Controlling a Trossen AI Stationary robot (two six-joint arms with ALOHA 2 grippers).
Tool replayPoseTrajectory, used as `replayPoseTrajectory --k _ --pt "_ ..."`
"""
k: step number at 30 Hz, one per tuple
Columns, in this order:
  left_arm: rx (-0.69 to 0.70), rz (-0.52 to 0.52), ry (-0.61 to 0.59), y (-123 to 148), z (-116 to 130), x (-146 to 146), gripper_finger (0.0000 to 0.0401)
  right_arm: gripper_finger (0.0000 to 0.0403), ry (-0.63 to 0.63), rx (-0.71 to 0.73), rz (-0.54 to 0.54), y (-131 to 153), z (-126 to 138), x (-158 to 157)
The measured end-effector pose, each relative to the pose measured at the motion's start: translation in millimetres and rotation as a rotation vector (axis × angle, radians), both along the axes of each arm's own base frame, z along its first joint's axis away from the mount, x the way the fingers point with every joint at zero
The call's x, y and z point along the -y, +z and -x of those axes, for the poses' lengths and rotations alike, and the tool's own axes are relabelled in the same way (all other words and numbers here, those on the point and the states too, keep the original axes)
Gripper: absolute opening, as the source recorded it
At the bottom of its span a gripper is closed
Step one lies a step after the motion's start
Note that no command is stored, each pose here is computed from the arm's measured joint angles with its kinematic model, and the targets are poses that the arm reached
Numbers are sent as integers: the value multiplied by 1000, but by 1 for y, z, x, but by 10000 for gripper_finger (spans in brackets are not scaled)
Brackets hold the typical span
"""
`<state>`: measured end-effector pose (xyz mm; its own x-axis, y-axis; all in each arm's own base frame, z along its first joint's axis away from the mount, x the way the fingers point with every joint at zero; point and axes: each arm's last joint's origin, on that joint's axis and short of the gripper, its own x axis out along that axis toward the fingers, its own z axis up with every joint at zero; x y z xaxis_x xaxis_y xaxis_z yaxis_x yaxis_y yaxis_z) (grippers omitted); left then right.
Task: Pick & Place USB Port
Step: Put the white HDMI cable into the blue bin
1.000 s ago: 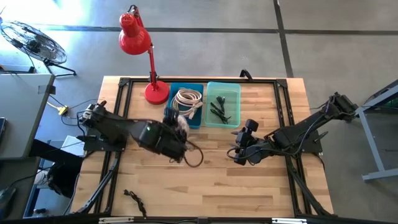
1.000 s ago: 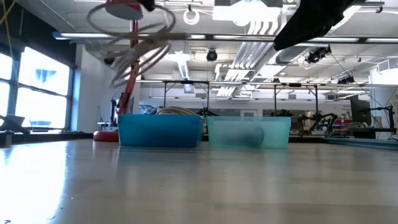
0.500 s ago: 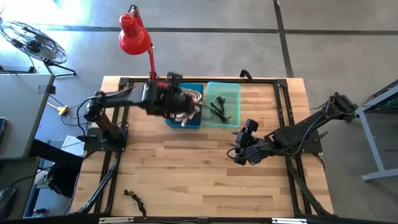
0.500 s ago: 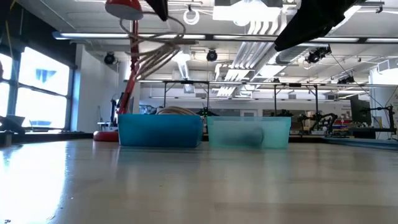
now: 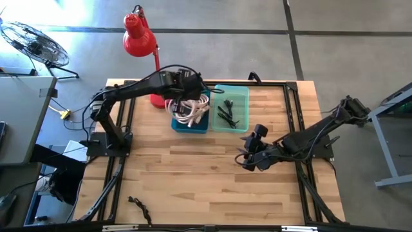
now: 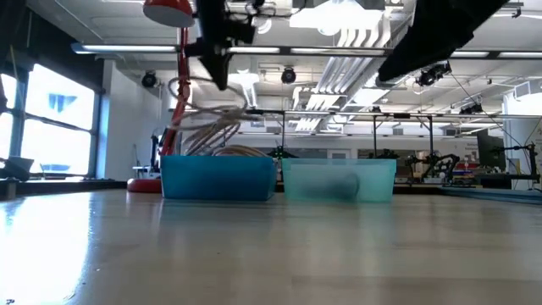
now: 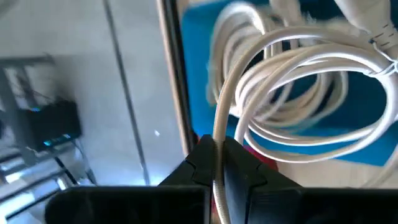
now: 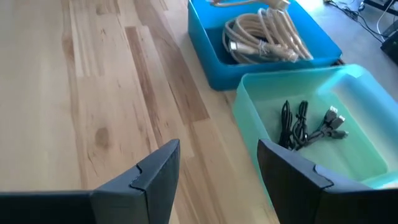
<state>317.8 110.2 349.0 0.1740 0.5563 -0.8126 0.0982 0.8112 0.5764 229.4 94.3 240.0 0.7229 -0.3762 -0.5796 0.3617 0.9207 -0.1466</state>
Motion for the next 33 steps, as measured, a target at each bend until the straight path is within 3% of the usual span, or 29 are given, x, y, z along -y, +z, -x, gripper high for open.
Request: replayPoseTrajectory --k 5,12,19,26,33 --pt "-30 85 1 -36 2 -15 10 208 0 4 -3 -16 3 1" --pt "42 140 -58 -68 -5 -23 12 208 3 25 -12 -25 4 2" --pt "132 166 -128 -69 -13 -24 13 208 17 44 -11 -24 2 1" --pt "69 16 -70 -67 -10 -32 7 208 33 52 -27 -23 1 0" --pt "123 85 -16 -75 -1 -52 8 208 44 50 -50 -23 1 0"
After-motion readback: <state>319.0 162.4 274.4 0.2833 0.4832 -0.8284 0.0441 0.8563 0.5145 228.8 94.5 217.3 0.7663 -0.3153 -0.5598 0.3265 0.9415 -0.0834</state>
